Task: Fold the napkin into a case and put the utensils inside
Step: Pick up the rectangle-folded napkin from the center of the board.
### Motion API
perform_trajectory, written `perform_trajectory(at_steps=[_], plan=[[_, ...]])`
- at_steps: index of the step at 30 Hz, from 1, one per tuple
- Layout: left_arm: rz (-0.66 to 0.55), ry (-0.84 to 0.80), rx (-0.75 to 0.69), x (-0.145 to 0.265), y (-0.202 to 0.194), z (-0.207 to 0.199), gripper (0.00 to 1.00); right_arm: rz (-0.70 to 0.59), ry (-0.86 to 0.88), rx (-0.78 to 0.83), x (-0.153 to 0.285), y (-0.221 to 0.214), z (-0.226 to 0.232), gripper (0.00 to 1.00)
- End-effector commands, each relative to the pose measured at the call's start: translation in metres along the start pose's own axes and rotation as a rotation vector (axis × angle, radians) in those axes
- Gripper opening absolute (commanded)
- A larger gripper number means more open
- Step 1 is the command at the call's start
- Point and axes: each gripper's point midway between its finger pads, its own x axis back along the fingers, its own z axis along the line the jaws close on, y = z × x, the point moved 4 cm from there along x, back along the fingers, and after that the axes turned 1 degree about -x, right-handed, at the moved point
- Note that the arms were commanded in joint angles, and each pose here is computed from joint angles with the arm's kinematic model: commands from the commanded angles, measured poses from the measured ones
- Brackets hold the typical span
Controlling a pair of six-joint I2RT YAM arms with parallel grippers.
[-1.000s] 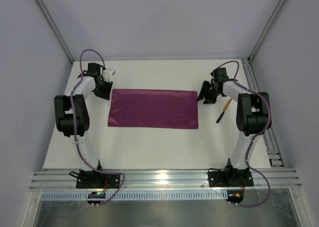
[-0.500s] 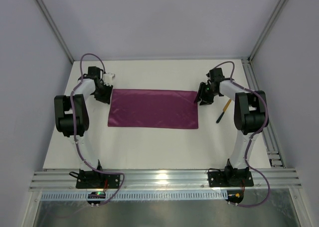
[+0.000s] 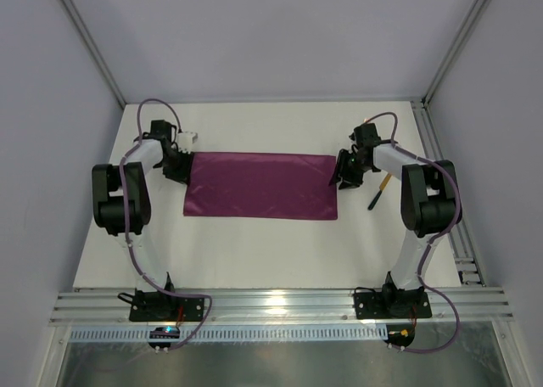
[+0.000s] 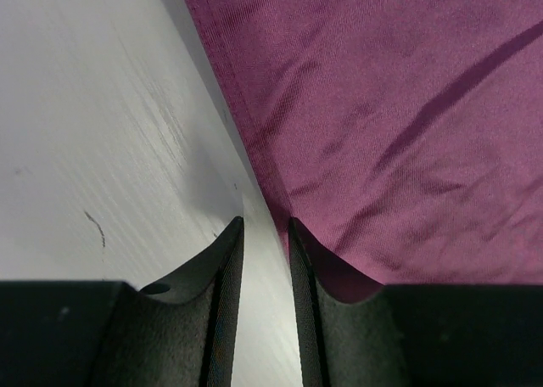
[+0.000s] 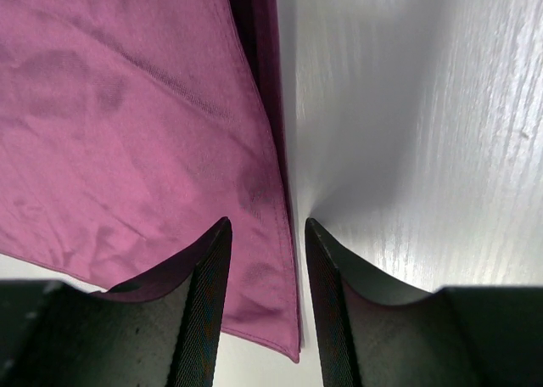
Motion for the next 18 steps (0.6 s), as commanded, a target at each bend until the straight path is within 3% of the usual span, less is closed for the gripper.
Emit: perform_trajectory(at_steps=[1,8,18], plan=[[-0.062,-0.016,0.004,0.013,0.007,-0.005,0.3,0.054,-0.074,-0.019,-0.002,-0.023,-0.012,0.45],[-0.075,-0.031,0.009,0.015,0.009,-0.007,0.3,0.133,-0.04,-0.035,-0.013,-0.046,-0.004,0.44],[-0.064,-0.049,0.006,0.011,-0.001,-0.012,0.29,0.089,-0.081,-0.074,-0.023,-0.064,-0.008,0.38]])
